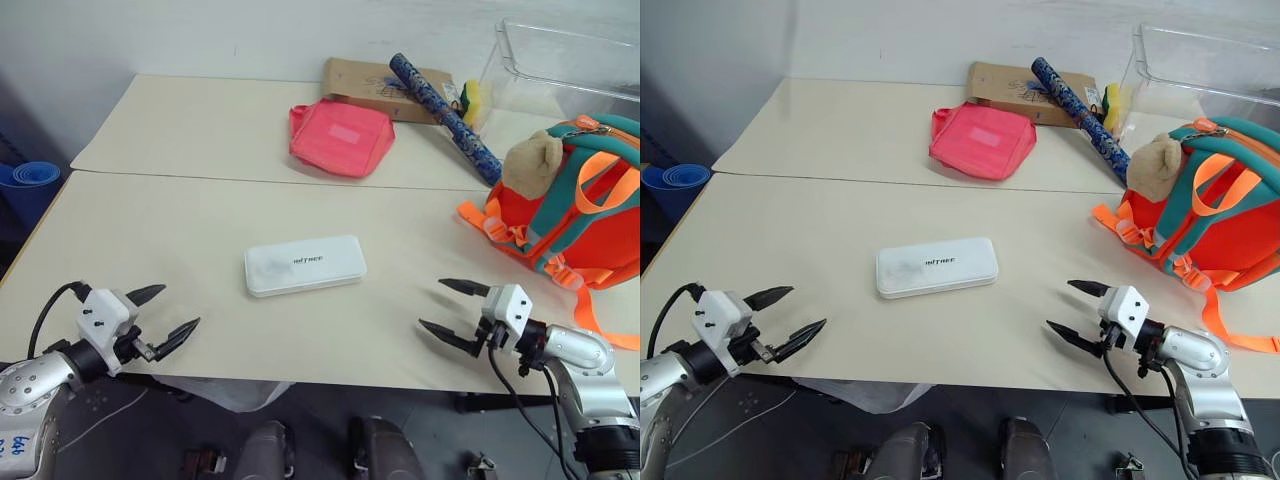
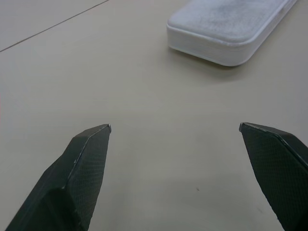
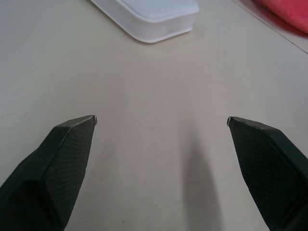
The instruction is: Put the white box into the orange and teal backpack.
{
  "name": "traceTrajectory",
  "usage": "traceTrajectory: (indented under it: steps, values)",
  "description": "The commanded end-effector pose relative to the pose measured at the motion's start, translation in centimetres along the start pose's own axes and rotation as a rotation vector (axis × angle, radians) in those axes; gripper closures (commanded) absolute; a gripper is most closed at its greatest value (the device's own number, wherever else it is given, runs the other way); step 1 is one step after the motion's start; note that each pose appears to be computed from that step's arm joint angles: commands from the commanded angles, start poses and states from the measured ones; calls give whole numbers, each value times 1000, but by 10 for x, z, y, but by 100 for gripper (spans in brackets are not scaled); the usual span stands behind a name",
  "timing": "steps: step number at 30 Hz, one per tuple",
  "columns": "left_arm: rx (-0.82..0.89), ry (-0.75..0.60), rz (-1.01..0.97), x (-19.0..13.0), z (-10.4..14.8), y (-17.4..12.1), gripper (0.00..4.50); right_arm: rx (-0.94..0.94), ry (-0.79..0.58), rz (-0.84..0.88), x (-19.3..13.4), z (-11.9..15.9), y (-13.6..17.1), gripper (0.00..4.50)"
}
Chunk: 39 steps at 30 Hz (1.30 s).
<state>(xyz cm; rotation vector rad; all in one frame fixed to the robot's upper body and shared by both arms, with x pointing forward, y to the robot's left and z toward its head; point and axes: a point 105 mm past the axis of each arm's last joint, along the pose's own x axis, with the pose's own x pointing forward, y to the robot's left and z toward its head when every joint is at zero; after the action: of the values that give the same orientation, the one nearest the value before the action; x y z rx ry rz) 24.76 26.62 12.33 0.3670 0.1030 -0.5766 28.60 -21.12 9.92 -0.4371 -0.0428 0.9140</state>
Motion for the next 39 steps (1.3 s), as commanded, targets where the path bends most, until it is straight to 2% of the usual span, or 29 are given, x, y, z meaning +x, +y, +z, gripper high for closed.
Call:
traceTrajectory:
  steps: [1,4,6,7,9,12,15,18,21,25,30,39]
  values:
    - [14,-23,30,1,8,9,0,12,-56,11,6,11,-1,4]
    - [-37,17,10,3,7,11,0,60,-103,36,20,31,1,4]
    - [-100,8,2,8,13,13,0,95,-75,70,45,48,1,41]
    - [-106,4,11,11,16,14,19,87,-45,91,55,54,2,65]
    - [-122,1,30,18,19,17,61,63,2,83,67,58,-1,131]
    - [-166,13,65,37,22,16,154,11,84,-42,85,55,-23,236]
    - [-188,14,28,65,24,0,246,-67,164,-121,98,45,-41,341]
    - [-194,14,26,81,25,-5,345,-88,156,-140,111,47,-45,446]
    - [-203,-26,-14,93,34,-13,436,-67,106,-101,124,52,-38,450]
    - [-191,-21,-79,102,37,-25,436,-13,81,1,130,53,-18,450]
    - [-184,-16,-144,109,36,-37,436,46,97,116,116,50,4,450]
    - [-193,-32,-336,112,39,-76,436,90,146,153,59,55,16,450]
